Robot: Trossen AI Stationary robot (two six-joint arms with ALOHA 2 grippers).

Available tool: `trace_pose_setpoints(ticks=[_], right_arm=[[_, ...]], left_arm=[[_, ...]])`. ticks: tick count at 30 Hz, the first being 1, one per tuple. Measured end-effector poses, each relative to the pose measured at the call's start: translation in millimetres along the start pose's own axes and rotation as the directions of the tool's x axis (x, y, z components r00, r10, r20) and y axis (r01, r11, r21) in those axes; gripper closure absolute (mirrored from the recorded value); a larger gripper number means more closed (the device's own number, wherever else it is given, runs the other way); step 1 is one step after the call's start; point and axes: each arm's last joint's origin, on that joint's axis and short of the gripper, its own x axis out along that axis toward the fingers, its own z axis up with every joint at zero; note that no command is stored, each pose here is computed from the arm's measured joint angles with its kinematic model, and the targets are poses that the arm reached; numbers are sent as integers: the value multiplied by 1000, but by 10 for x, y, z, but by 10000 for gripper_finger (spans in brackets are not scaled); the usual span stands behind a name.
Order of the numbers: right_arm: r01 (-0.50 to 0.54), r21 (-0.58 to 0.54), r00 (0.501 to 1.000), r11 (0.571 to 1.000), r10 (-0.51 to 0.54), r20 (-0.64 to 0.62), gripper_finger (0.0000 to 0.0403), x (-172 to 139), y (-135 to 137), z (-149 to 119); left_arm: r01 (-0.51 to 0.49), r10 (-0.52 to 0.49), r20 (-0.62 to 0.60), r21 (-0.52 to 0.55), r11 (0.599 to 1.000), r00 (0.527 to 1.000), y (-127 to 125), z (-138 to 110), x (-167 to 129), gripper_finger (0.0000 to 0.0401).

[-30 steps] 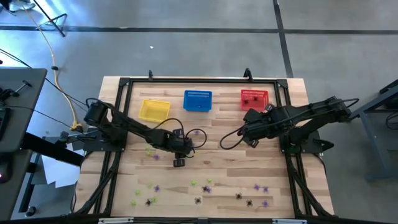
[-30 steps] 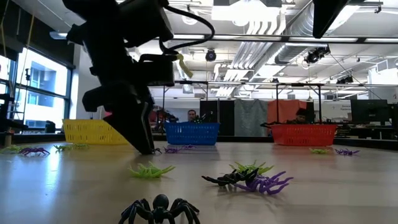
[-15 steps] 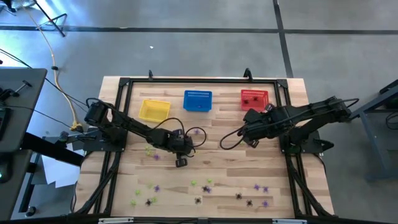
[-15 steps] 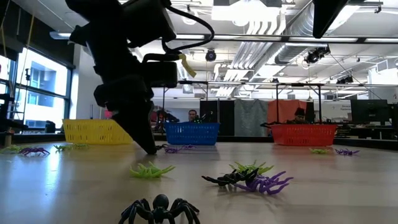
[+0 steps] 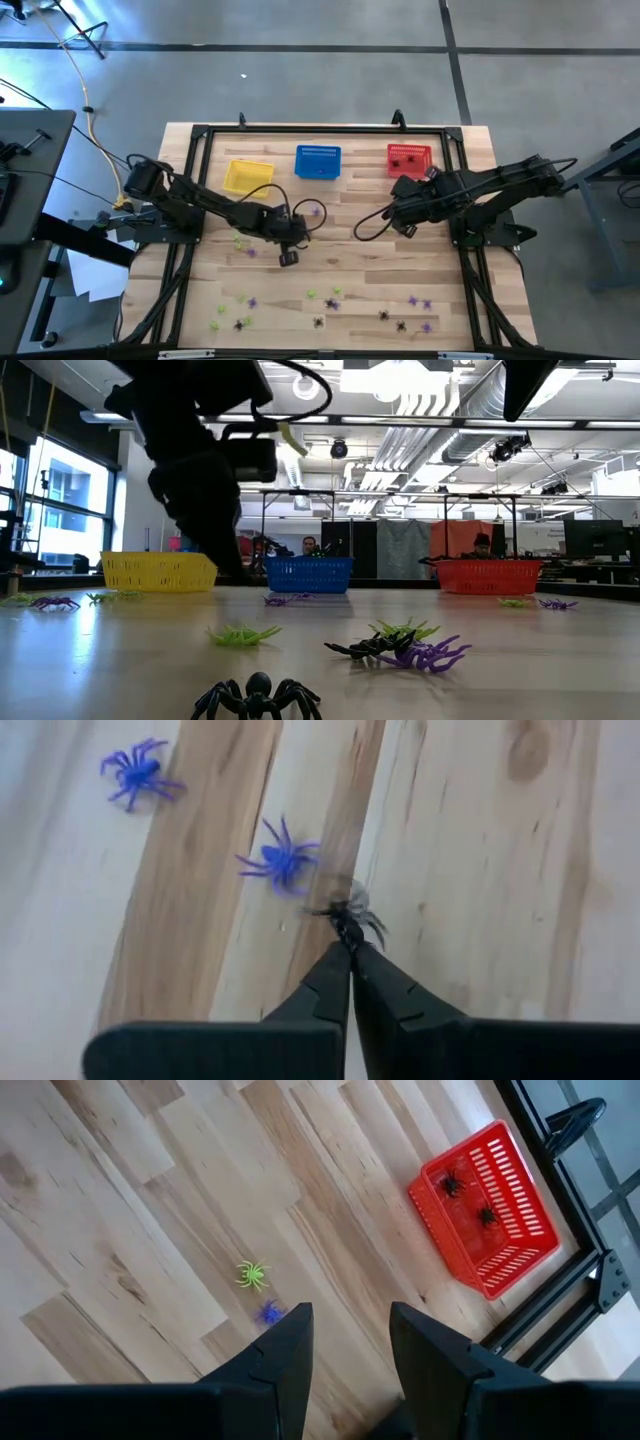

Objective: Sort Halloween decoration
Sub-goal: Put the black spider toy into the red bin

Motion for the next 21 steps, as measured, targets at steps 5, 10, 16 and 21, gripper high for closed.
trace_pose_setpoints(ticks=[5,10,16,21], right_arm=[[-1,-24,1000,1000,1,1,273,-3,-3,-1],[-23,-8,1000,1000,23,15,273,-58,-66,-28],[-79,72,995,994,75,61,273,-198,-243,-108],[-123,130,989,984,111,97,273,-294,-377,-174]], left_arm=[[-1,2,104,-10,1000,995,5,101,-136,400],[15,-12,228,-12,1000,974,70,252,-210,400],[-3,10,378,-19,1000,926,293,475,-243,401],[-37,70,481,-77,996,874,588,642,-265,401]])
